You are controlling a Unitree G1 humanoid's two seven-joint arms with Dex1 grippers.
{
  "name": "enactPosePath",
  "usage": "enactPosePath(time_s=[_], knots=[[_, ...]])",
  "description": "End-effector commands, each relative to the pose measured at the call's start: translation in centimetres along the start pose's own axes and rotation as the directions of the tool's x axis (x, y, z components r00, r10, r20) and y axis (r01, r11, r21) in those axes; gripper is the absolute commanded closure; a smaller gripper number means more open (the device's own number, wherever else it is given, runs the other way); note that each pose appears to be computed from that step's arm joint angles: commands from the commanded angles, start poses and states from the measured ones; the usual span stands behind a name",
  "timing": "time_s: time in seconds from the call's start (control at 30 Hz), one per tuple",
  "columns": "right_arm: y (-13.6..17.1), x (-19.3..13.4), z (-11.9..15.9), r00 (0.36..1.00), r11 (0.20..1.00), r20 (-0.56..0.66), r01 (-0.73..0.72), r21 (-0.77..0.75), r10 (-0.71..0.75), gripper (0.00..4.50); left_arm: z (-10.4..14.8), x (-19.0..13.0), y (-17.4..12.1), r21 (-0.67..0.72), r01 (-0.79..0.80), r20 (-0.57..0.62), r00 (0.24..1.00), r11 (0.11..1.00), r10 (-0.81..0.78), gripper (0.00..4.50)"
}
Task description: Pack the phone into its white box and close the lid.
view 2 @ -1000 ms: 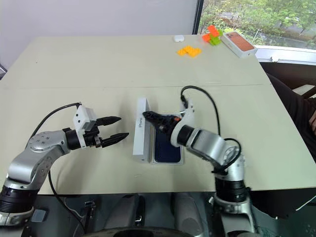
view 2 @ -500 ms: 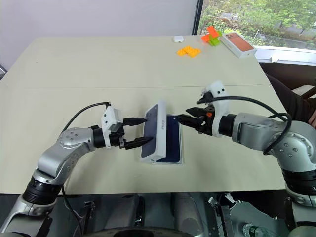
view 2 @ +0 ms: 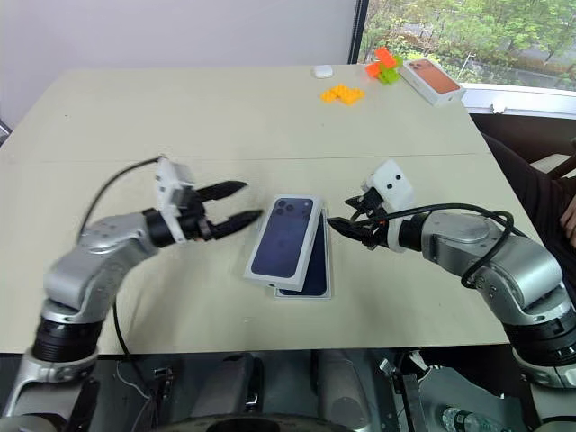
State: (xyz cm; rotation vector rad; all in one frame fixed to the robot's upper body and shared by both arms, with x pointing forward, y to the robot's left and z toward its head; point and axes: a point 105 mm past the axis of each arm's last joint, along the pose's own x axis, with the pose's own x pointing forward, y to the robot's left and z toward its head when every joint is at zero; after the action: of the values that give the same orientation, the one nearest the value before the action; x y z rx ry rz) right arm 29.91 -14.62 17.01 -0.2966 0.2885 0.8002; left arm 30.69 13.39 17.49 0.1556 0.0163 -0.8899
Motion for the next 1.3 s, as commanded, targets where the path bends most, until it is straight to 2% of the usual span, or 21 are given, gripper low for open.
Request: enactPosePath(time_s=[0.03,0.07,0.1,0.17,0.23,0.27,0.37,0.57,0.83,1.3], knots=[[0.8,0.0,0.6,0.999,0.994,0.009,-0.044,-0.097,0.045,2.37,-1.8,-1.4,2.1,-0.045,-0.135,-0.098,0.987,0.99,0.13,1.33],[0.9,0.0,0.5,0.999,0.993,0.001,-0.052,-0.11,0.052,2.79,-2.1,-1.7,2.2,-0.054,-0.149,-0.105,0.984,0.987,0.143,1.65],[0.9,0.1,0.3,0.999,0.992,-0.007,-0.05,-0.118,0.05,3.52,-2.3,-1.7,1.6,-0.057,-0.118,-0.117,0.987,0.991,0.111,2.32],[0.8,0.3,0.0,0.998,0.989,-0.027,-0.053,-0.14,0.05,4.34,-3.4,-1.6,0.4,-0.048,-0.068,-0.177,0.982,0.997,0.058,3.17],[0.9,0.5,-0.5,0.997,0.984,-0.062,-0.056,-0.17,0.046,4.5,-4.9,-1.2,-0.6,-0.031,-0.038,-0.25,0.968,0.999,0.029,4.17],[0.9,0.6,-0.8,0.996,0.981,-0.084,-0.053,-0.187,0.038,4.5,-5.7,-0.9,-0.9,-0.022,-0.038,-0.277,0.96,0.999,0.03,4.46],[1.0,1.2,-1.2,0.995,0.979,-0.102,-0.044,-0.198,0.024,4.5,-6.4,0.5,-1.7,-0.019,-0.027,-0.288,0.958,0.999,0.02,4.46],[1.6,2.3,-1.4,0.995,0.98,-0.102,-0.043,-0.193,0.023,4.5,-5.2,2.9,-3.7,-0.056,0.06,-0.226,0.971,0.997,-0.071,4.46],[2.1,2.4,-1.2,0.995,0.98,-0.089,-0.054,-0.193,0.038,4.5,-4.6,2.9,-7.3,-0.095,0.242,-0.199,0.946,0.965,-0.257,4.46],[3.2,1.3,-2.3,0.985,0.97,-0.138,-0.134,-0.205,0.106,4.5,-3.8,3.3,-8.0,-0.117,0.275,-0.168,0.941,0.954,-0.292,4.46]])
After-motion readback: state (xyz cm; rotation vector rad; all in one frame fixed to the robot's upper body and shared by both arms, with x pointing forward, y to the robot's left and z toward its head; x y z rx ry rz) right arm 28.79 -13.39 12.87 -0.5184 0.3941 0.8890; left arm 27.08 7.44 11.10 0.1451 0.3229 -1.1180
